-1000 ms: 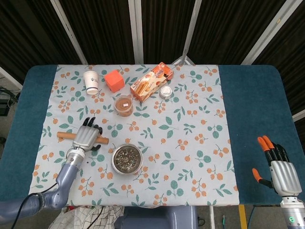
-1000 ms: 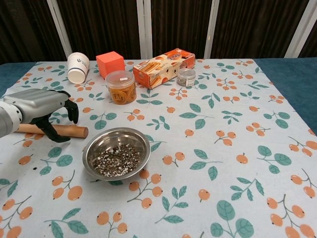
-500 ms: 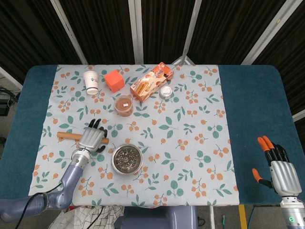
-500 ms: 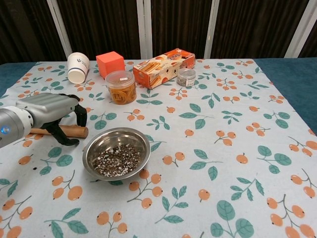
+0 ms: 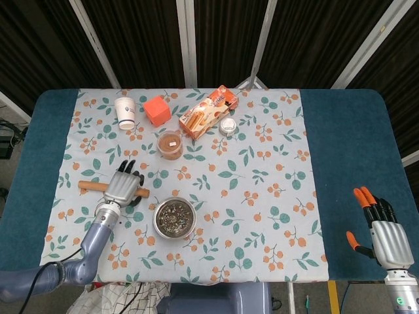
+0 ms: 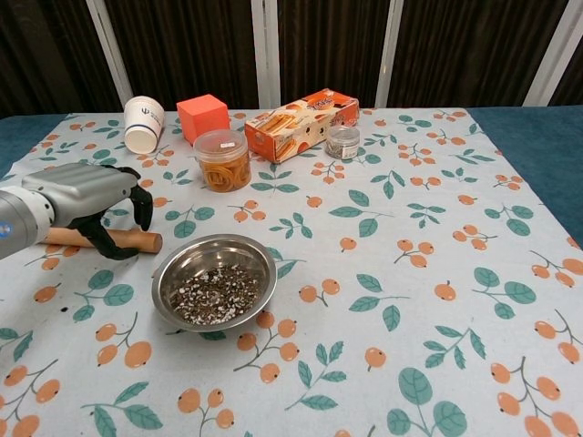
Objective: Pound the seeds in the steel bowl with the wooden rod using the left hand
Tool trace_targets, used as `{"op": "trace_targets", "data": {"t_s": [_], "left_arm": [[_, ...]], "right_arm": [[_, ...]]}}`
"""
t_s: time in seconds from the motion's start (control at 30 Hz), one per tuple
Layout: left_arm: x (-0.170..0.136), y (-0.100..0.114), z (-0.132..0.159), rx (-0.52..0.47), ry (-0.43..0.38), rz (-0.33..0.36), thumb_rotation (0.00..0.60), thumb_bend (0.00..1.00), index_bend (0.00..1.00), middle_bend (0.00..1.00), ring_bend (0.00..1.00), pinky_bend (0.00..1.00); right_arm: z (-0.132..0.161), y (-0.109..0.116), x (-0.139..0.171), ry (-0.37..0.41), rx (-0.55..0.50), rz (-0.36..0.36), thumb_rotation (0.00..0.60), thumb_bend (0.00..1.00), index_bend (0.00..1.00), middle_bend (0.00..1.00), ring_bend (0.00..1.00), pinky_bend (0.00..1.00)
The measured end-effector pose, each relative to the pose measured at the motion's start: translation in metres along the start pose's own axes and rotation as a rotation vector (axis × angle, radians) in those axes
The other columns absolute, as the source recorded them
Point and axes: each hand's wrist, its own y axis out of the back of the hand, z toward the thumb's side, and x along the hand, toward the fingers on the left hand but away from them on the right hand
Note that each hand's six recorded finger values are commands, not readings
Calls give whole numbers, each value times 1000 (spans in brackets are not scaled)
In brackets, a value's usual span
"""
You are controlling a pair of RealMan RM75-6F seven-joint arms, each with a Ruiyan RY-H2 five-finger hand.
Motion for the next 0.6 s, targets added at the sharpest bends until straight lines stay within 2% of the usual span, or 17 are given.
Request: {"op": "trace_targets", "data": {"t_s": [0.4, 0.6], "left_arm": [[1, -6, 3, 7, -8, -16, 600, 480, 439, 386, 0, 0], [1, -4, 5, -6, -14, -3, 600, 602, 467, 447, 13, 0]], "right_arm": [[0, 0, 0, -4, 2, 1, 600, 367, 0, 0, 0, 0], [0, 0, 0, -3, 1, -1, 600, 367, 0, 0, 0, 0]]}}
